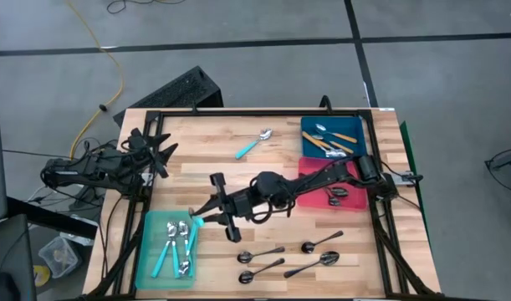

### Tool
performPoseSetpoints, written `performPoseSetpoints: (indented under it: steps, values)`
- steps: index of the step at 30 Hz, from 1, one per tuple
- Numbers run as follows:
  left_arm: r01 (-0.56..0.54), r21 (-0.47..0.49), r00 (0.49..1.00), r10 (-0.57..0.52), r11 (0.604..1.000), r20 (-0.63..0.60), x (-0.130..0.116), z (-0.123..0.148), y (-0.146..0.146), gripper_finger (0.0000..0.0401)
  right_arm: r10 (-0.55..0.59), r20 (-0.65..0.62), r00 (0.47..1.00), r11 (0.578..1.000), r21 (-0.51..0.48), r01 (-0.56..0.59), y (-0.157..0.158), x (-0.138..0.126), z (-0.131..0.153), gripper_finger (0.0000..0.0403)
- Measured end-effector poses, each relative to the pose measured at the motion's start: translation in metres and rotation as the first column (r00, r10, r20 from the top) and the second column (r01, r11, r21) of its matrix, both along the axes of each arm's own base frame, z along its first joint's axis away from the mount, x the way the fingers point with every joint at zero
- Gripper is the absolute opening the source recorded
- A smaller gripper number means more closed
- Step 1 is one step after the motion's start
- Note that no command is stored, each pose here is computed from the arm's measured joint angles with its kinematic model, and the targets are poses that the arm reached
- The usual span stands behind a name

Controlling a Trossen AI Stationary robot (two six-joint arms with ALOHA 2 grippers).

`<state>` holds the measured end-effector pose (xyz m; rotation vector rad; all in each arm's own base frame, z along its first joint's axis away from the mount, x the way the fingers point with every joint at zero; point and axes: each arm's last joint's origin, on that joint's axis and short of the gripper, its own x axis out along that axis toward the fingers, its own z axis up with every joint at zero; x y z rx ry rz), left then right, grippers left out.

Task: Sort silverware by color (type)
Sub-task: Put the blue spoon into the skyblue bin

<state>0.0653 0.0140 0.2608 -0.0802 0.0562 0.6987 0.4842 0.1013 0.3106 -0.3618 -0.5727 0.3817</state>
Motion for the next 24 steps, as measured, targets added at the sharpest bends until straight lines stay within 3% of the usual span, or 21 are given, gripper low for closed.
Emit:
performPoseSetpoints:
  steps: [4, 9, 14, 24]
  values:
    - [0.000, -0.001, 1.000, 0.000, 1.000, 0.000, 0.000, 0.000, 0.000, 0.0206, 0.039, 0.008, 0.999, 0.999, -0.001, -0.039, 0.007, 0.021, -0.012, 0.0079]
    - [0.000, -0.003, 1.000, 0.000, 1.000, 0.003, 0.000, 0.000, 0.000, 0.0206, 0.056, -0.101, 0.993, 0.998, -0.013, -0.057, 0.016, 0.063, -0.044, 0.0079]
    - [0.000, -0.004, 1.000, 0.000, 1.000, 0.003, 0.000, 0.000, 0.000, 0.0206, 0.055, -0.157, 0.986, 0.998, -0.032, -0.061, 0.015, 0.086, -0.046, 0.0079]
    - [0.001, -0.003, 1.000, -0.001, 1.000, 0.001, 0.000, 0.000, 0.000, 0.0206, -0.021, -0.279, 0.960, 0.950, -0.305, -0.068, 0.018, 0.101, -0.091, 0.0079]
